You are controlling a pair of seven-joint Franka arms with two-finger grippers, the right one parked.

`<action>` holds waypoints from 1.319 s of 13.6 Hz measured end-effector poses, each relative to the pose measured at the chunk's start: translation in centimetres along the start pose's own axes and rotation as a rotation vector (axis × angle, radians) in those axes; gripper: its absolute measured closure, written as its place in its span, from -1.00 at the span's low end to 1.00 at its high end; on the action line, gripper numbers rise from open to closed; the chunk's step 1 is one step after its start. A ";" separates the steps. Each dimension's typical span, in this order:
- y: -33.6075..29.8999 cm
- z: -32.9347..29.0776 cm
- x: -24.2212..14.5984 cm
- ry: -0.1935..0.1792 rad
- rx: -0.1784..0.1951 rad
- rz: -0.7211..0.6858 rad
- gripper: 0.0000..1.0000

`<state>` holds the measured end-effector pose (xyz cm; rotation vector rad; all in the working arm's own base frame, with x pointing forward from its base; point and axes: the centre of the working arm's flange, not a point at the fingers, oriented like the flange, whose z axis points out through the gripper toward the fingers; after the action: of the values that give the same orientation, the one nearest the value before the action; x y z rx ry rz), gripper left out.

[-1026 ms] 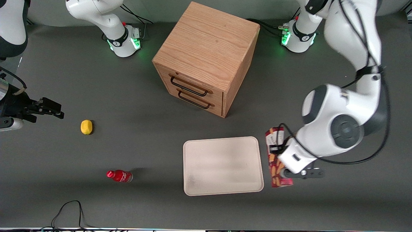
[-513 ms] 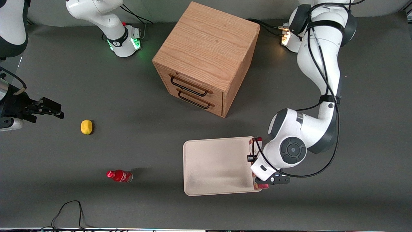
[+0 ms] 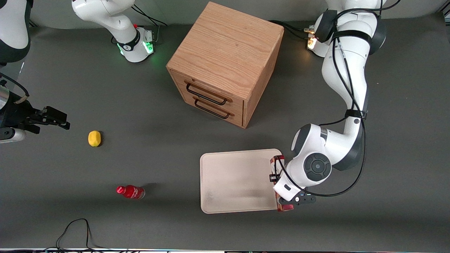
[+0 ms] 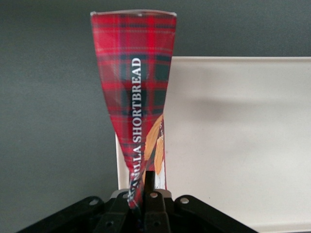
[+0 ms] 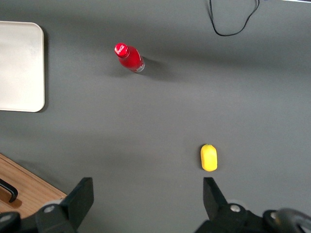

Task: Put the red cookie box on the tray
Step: 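Lower the box onto the tray edge with the left gripper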

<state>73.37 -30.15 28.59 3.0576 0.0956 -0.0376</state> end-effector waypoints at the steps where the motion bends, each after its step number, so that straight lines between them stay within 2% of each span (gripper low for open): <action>1: 0.0 0.4 0.1 0.001 0.000 -0.001 0.93; 10: -0.3 3.2 0.1 -0.008 0.004 -0.004 0.93; 13: -0.3 4.0 0.1 -0.002 0.002 -0.005 0.83; 14: -0.4 4.2 0.1 -0.001 0.002 -0.006 0.75; 18: -0.4 4.2 0.1 0.001 0.001 -0.007 -0.10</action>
<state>73.35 -30.10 24.33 3.0585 0.1060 -0.0371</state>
